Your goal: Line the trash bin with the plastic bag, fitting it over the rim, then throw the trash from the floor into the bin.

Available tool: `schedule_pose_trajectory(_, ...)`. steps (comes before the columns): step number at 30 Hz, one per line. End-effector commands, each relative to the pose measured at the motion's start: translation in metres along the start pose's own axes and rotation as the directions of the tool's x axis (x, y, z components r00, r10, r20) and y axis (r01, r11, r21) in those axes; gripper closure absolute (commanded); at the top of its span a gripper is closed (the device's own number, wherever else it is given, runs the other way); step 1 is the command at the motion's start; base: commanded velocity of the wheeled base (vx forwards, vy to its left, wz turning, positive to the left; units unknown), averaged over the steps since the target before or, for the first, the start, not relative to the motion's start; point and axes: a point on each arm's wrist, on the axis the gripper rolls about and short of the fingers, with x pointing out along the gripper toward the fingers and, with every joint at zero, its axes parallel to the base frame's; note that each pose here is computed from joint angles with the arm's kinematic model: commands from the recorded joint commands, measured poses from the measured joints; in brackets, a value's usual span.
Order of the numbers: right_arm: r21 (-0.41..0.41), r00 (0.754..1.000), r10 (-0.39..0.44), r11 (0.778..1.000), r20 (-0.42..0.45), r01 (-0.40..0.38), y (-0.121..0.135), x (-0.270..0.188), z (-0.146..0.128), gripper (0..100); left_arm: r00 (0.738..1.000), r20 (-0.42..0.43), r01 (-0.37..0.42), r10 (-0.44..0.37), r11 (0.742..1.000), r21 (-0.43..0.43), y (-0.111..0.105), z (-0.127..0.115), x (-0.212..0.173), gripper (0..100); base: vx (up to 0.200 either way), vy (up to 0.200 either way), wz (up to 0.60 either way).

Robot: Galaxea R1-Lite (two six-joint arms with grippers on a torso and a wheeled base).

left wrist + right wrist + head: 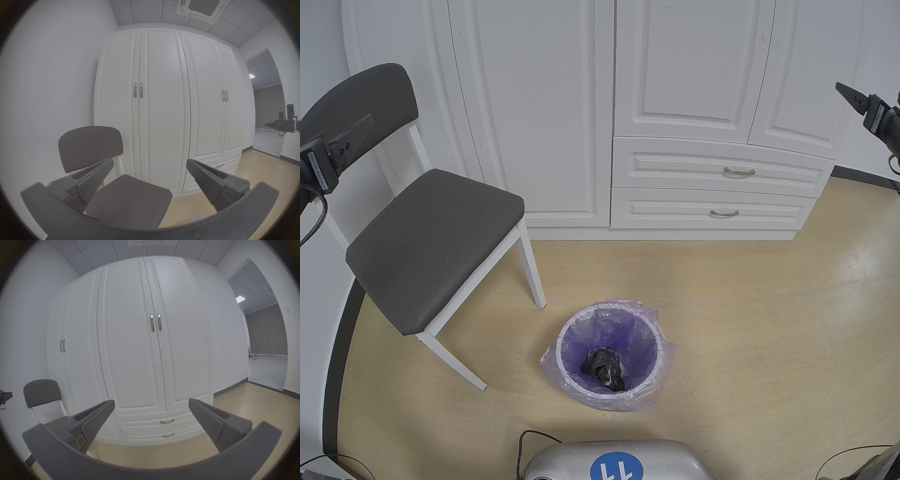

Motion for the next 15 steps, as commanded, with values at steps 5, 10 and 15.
schedule_pose_trajectory(5,-0.034,0.992,-0.035,0.999,0.123,0.039,-0.004,-0.074,0.047,0,0.995,0.085,-0.058,0.058,0.998,0.000,0.010,0.023,-0.005,0,0.000,0.000,0.00)
schedule_pose_trajectory(10,-0.028,0.990,-0.085,0.996,0.115,0.089,-0.005,-0.118,0.067,0,0.988,0.129,-0.088,0.087,0.996,0.000,0.016,0.033,-0.028,0,0.000,0.000,0.00)
schedule_pose_trajectory(15,-0.021,0.984,-0.115,0.993,0.136,0.119,-0.007,-0.164,0.078,0,0.985,0.147,-0.095,0.095,0.995,-0.007,0.018,0.031,-0.054,0,0.000,0.000,0.00)
